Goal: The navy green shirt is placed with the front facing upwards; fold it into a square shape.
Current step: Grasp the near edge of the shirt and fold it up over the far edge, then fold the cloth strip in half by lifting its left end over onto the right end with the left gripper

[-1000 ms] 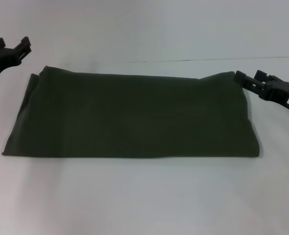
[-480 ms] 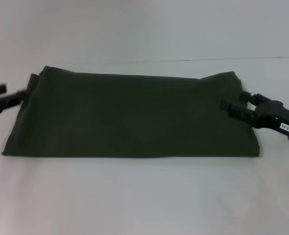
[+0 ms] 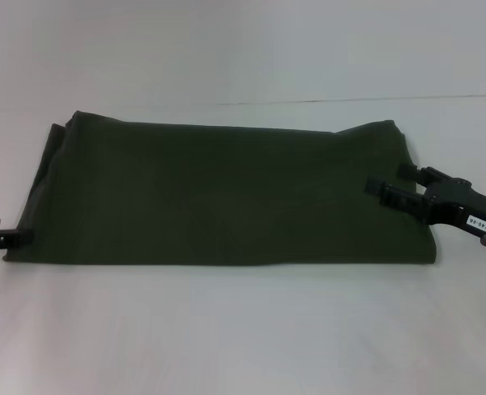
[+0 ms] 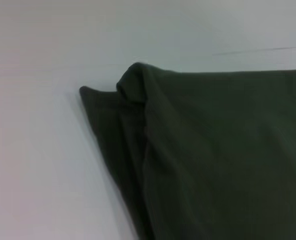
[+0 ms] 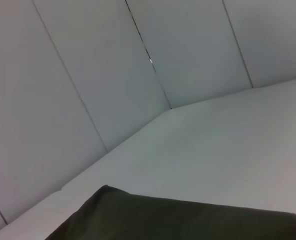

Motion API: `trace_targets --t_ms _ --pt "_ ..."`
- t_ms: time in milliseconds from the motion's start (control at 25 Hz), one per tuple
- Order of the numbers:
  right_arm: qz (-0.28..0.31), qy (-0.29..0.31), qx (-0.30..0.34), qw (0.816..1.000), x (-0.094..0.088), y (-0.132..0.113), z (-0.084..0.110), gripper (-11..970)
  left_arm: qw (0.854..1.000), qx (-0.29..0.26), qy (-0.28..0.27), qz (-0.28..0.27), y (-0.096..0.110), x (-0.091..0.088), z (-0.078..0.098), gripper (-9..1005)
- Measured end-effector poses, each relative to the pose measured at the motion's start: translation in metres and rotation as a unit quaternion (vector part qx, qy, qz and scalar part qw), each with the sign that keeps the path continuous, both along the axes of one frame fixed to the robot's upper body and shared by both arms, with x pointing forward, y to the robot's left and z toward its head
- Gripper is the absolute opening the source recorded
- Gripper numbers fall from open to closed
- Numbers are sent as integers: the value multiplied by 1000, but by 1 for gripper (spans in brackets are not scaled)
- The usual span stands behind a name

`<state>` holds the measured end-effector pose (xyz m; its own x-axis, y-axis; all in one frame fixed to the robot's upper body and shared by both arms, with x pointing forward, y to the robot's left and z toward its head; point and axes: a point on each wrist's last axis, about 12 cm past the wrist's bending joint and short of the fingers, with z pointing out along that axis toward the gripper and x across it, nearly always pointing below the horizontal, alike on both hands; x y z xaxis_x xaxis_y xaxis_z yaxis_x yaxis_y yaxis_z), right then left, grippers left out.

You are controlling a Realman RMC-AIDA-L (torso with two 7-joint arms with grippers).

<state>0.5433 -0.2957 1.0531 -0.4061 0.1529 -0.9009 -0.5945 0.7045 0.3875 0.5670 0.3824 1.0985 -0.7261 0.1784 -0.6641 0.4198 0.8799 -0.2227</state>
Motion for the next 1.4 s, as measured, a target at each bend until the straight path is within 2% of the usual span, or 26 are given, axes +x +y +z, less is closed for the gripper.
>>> trace_targets --t_ms 360,1000,1240,1400 --pt "2 3 2 1000 0 2 -1 922 999 13 14 28 0 1 -9 707" --pt "1 3 1 1000 2 2 -1 916 999 20 35 17 -15 5 -18 708" --pt "-2 5 1 1000 0 1 -2 916 999 33 37 16 -16 7 -19 654" --pt "-5 8 0 1000 -3 -3 -3 916 999 33 36 15 -17 8 -19 495"
